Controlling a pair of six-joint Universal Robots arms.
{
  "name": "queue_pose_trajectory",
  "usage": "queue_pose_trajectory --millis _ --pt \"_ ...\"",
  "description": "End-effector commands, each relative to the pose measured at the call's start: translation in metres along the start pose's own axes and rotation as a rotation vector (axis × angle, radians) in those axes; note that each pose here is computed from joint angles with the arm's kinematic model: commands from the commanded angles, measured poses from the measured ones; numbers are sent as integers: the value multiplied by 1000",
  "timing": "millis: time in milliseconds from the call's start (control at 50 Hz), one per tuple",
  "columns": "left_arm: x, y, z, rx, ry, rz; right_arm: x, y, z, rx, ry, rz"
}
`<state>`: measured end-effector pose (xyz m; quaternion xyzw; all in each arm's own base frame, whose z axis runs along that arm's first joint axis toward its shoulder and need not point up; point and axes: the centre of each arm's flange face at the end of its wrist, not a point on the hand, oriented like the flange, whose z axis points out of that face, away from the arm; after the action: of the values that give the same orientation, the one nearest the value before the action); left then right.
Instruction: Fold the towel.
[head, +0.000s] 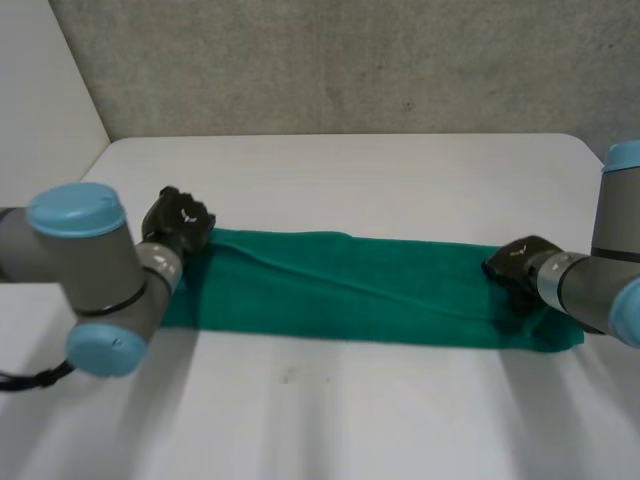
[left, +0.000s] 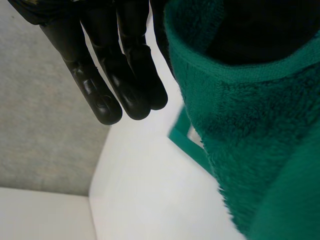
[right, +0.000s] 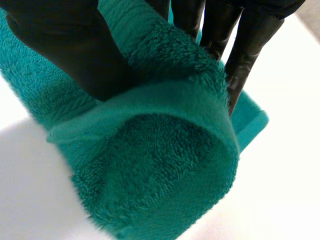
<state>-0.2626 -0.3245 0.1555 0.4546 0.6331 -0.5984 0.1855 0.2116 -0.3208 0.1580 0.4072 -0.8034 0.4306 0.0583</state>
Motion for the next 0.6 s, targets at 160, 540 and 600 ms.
queue_pose_trajectory --millis 160,540,600 --pt "26 8 71 71 -24 4 17 -4 56 44 112 42" --pt "25 -21 68 237 -45 12 43 -26 41 89 245 106" --pt "18 -27 66 253 -65 10 51 -32 37 120 274 119"
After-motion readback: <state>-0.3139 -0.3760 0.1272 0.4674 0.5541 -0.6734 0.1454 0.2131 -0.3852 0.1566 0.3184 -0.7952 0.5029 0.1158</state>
